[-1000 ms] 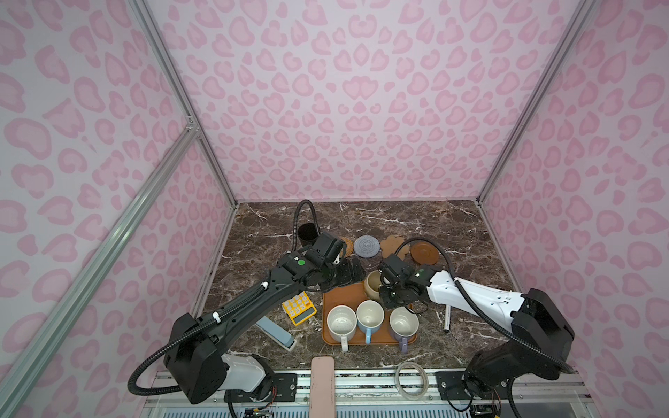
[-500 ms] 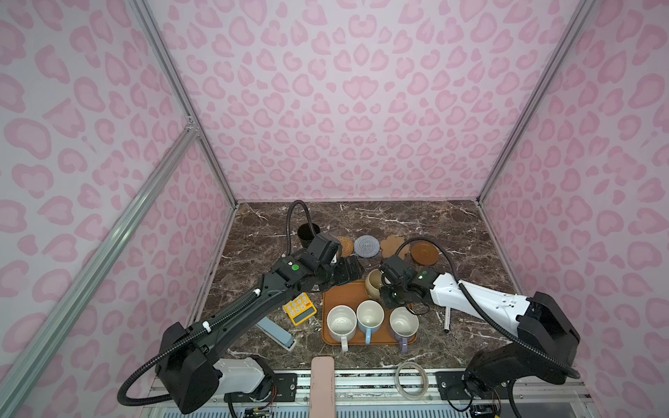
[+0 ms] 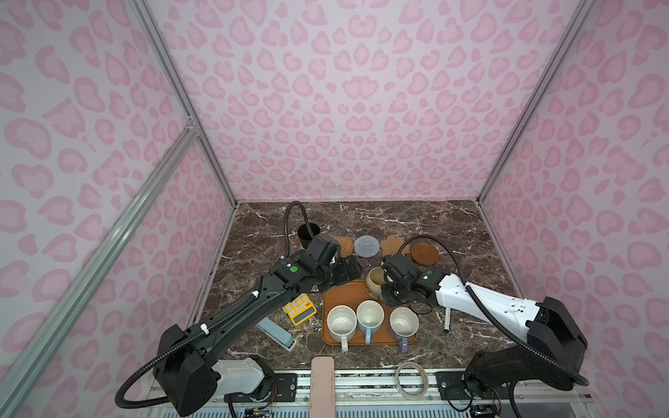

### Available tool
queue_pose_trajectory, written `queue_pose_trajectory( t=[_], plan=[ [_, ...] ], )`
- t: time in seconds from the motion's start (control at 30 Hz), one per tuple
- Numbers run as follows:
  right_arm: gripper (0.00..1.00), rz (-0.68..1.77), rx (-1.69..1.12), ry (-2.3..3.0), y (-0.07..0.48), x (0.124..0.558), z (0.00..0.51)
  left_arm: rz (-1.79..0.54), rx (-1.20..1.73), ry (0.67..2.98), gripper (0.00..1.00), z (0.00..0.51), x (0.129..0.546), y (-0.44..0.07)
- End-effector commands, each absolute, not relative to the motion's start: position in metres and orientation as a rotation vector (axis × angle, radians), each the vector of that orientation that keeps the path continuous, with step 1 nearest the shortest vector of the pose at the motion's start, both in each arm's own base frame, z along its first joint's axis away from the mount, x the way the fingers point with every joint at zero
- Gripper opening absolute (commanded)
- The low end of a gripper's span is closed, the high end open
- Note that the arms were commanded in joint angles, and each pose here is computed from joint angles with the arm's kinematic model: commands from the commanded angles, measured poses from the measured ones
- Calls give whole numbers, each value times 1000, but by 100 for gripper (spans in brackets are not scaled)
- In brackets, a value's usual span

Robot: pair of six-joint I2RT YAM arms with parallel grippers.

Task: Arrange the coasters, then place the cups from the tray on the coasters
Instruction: 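Lower the open right gripper onto the beige mug rim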

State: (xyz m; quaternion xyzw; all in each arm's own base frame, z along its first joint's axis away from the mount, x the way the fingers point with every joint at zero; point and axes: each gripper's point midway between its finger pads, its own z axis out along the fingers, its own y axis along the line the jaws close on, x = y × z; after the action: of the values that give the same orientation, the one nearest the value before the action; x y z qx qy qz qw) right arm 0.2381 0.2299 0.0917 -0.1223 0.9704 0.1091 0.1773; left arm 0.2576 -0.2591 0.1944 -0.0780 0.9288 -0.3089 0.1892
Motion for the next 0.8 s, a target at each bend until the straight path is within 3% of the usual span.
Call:
queue_pose_trajectory(
  t=[0.0,0.13,0.53,0.67,0.77],
  plan=[
    [0,298,-354,2742,232,242,88,-880,-236,2589,97,195,263,-261],
    [1,252,-373,2783,228,238,76,-869,-233,2602,97,191,262,-261],
    [34,187,-393,2826,228,241,63,-861,-241,2604,97,189,260,-259],
    [33,177,-404,2822,230,245,62,-868,-247,2603,97,189,261,-259],
    [26,181,-414,2809,233,248,62,-871,-249,2597,97,190,262,-259]
  ],
)
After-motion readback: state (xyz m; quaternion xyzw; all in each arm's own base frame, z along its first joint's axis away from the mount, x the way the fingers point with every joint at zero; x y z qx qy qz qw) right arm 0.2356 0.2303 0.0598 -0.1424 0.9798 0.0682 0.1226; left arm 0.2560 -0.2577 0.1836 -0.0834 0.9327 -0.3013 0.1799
